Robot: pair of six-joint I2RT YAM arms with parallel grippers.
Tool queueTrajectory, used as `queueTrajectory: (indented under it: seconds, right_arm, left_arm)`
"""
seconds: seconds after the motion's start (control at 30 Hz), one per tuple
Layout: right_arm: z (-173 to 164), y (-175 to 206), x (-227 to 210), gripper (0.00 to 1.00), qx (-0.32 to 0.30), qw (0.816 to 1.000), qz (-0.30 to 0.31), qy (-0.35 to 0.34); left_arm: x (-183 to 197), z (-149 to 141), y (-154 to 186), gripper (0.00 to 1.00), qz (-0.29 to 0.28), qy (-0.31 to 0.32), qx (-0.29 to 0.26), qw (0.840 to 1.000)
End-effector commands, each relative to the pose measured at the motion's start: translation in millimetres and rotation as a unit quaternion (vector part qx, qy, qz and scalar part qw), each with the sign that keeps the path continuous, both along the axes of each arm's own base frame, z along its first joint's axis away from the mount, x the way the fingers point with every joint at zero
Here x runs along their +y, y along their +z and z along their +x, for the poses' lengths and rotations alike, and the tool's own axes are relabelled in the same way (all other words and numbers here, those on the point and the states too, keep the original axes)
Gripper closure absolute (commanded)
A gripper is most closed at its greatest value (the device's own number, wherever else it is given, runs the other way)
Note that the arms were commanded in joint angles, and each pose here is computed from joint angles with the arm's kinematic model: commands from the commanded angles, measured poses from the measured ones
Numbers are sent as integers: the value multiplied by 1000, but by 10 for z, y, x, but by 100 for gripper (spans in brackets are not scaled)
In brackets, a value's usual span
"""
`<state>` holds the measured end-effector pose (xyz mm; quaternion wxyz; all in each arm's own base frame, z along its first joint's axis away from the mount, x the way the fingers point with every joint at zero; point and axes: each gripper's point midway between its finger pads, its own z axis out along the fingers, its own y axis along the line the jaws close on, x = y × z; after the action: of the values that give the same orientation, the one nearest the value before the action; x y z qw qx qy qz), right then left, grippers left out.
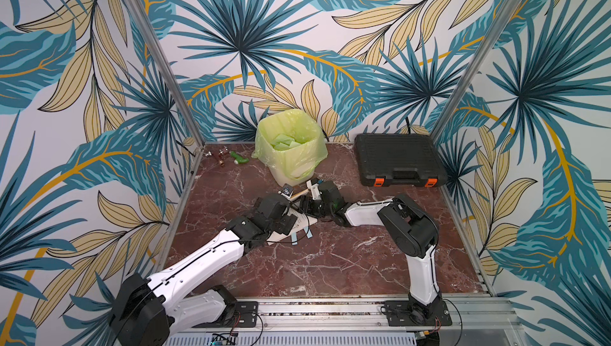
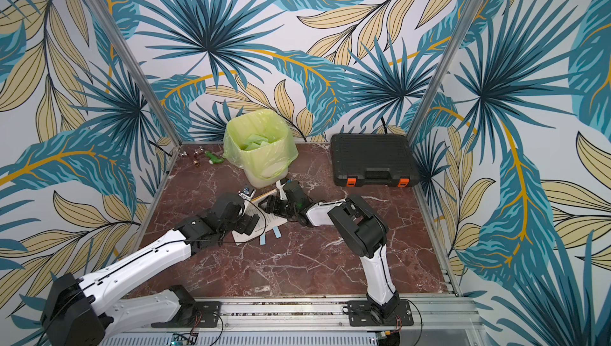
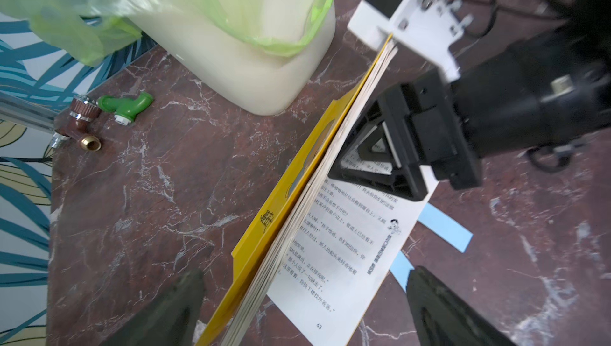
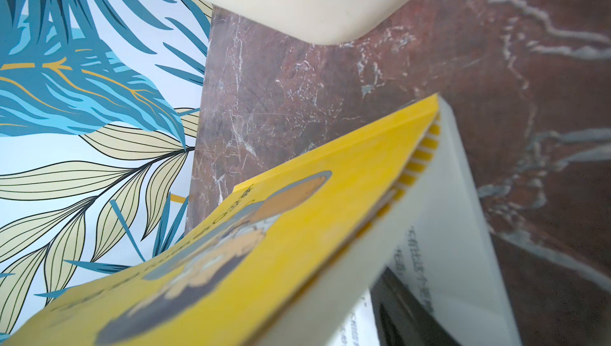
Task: Peel off the used sticky note
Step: Turn the page of the book at the center of the board.
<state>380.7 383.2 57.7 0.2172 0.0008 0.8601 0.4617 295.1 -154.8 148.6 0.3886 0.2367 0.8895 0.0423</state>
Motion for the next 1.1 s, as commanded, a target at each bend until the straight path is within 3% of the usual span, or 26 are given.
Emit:
queueTrajectory:
  seconds: [0.0,0.1,0.27,0.4,0.6,0.73,0.9,1.07]
  right_arm:
    - [-14,-146,-17,31,14,1000,-10,10]
    - [-18,-140,-9,31,14,1000,-6,13]
    - [-23,-145,-11,33,14,1000,-3,14]
    - [-20,-112,-17,34,12,1000,0,15]
    - [-32,-14,-83,36,5,1000,-4,16]
    - [-106,124,-210,36,-6,1000,-18,25]
    - [-285,297,-563,36,-23,997,-63,24]
    - [-462,368,-971,36,-24,995,-96,8]
  left_arm:
    - [17,112,-9,0,40,-3,-12,999]
    - [8,170,-50,1,52,-5,-11,999]
    - [22,233,-138,26,50,-6,3,999]
    - [21,260,-256,38,44,-4,29,999]
    - [-51,261,-293,73,10,-12,52,999]
    - [-186,210,-213,98,-72,-24,71,995]
    - [-477,92,-37,100,-221,-47,110,968]
    - [-581,29,-89,100,-295,-14,152,943]
